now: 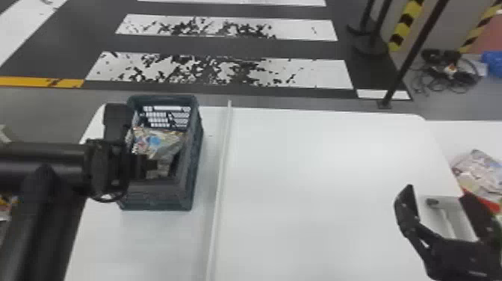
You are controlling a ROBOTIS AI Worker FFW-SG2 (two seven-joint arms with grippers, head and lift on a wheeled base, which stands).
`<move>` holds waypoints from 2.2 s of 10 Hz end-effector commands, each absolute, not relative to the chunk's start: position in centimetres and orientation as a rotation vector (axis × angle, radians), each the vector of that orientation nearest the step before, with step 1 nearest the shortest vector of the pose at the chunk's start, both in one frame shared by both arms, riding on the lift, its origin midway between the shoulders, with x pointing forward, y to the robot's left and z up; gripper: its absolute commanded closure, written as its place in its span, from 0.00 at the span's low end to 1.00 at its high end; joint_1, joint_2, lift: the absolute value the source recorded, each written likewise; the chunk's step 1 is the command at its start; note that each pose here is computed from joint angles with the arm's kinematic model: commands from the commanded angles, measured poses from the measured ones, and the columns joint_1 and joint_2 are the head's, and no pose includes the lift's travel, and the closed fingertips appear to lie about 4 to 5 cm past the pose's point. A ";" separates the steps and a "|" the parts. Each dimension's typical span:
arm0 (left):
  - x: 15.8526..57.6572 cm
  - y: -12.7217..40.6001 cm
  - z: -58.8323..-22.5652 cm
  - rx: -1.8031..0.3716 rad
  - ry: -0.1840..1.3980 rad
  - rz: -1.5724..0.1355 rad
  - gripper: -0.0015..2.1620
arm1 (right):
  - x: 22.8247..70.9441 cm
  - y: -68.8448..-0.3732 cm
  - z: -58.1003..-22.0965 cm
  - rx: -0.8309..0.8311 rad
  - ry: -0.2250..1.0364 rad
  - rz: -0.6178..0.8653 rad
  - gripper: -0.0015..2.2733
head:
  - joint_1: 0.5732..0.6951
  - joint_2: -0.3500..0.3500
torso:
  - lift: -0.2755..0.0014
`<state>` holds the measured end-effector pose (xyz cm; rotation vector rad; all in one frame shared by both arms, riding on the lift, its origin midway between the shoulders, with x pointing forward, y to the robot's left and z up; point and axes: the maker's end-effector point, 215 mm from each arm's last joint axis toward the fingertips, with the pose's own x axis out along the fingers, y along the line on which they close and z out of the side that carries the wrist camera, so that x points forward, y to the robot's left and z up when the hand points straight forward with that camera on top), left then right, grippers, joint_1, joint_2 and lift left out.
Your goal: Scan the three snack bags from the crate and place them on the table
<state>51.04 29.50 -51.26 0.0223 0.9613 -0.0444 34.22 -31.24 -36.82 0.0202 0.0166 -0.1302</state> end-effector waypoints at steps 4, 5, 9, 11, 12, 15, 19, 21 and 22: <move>56.9 28.7 -52.5 0.070 0.783 -0.066 0.89 | 33.9 -33.2 -36.8 0.008 0.021 -0.166 0.03 | 1.00 0.44 | 0.86; 57.1 28.7 -52.5 0.071 0.777 -0.065 0.89 | 34.0 -33.3 -36.8 0.011 0.019 -0.168 0.03 | 1.00 0.43 | 0.86; 57.4 28.7 -49.6 0.077 0.743 -0.060 0.89 | 34.5 -33.3 -37.0 0.012 0.024 -0.168 0.03 | 1.00 0.42 | 0.86; 54.1 29.0 -51.6 0.128 0.911 -0.031 0.92 | 34.5 -33.4 -36.8 0.020 0.020 -0.172 0.03 | 1.00 0.42 | 0.86; 53.5 29.7 -51.6 0.208 0.940 0.009 0.94 | 34.4 -33.4 -36.5 0.024 0.013 -0.172 0.03 | 1.00 0.42 | 0.86; 51.6 31.5 -51.3 0.304 0.974 0.081 0.94 | 34.1 -33.6 -36.5 0.031 0.013 -0.176 0.03 | 1.00 0.45 | 0.86; 51.4 31.5 -48.1 0.479 0.832 0.175 0.97 | 33.2 -33.5 -35.9 0.040 -0.006 -0.178 0.03 | 1.00 0.47 | 0.86; 51.3 31.2 -47.0 0.489 0.770 0.184 0.97 | 32.9 -33.9 -35.5 0.044 -0.018 -0.187 0.03 | 1.00 0.47 | 0.86; 51.1 31.5 -46.8 0.504 0.763 0.201 0.97 | 32.8 -33.9 -35.5 0.044 -0.018 -0.185 0.03 | 1.00 0.45 | 0.86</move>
